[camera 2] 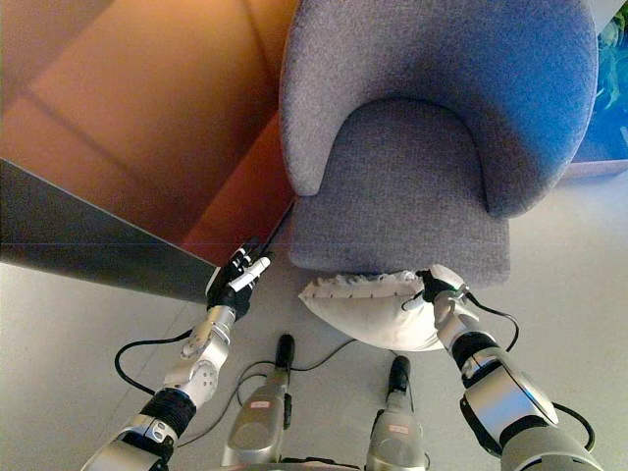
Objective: Pick up the pillow and put it on the sofa.
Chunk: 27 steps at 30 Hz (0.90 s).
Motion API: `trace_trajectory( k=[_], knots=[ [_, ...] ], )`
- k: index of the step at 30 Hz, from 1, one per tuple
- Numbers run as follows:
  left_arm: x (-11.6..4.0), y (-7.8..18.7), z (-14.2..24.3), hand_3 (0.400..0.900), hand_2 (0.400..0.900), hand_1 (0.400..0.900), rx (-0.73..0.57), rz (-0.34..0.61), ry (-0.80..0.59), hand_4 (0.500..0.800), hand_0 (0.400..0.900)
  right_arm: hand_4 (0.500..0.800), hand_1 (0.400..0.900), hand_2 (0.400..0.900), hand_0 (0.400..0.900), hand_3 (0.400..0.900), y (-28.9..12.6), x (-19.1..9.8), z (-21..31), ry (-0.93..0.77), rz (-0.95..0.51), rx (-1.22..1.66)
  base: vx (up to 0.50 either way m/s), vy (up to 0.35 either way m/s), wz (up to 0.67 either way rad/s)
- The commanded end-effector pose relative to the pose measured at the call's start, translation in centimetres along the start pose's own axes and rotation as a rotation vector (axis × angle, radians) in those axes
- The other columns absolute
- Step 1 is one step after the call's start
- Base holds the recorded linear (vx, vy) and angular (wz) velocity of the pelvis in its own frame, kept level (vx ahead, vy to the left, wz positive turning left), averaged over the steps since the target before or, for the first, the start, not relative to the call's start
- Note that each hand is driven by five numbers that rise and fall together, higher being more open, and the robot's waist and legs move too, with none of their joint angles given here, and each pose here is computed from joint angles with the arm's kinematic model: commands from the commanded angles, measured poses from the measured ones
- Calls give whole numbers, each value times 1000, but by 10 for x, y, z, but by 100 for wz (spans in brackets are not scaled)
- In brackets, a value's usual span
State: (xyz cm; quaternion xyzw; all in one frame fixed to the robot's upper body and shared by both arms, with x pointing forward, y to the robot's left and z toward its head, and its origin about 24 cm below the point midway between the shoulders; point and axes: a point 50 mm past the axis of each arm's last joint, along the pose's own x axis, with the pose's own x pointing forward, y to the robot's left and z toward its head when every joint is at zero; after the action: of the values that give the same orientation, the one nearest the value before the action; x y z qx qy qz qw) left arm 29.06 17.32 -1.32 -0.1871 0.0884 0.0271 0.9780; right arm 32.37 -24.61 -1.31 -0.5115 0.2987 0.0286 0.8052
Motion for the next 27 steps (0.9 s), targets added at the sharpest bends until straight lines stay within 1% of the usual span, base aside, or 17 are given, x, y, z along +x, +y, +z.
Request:
trace_trajectory(
  k=[1,6,19,27],
  knots=[
    [16,-19,35,900,900,900,54,-102,-151,800,900,800,900,900,900,900,-35,2,8,-31,-113,-43,0,0,0],
    [15,-19,36,900,900,900,7,-115,-164,800,900,800,900,900,900,900,-34,2,7,-33,-111,-40,0,0,0],
    [16,-21,39,900,900,900,16,-110,-183,800,900,800,900,900,900,900,-41,3,9,-32,-131,-41,0,0,0],
    [21,-28,50,900,900,900,16,-125,-226,800,900,800,900,900,900,900,-61,3,18,-56,-184,-37,-57,13,0]
  ],
)
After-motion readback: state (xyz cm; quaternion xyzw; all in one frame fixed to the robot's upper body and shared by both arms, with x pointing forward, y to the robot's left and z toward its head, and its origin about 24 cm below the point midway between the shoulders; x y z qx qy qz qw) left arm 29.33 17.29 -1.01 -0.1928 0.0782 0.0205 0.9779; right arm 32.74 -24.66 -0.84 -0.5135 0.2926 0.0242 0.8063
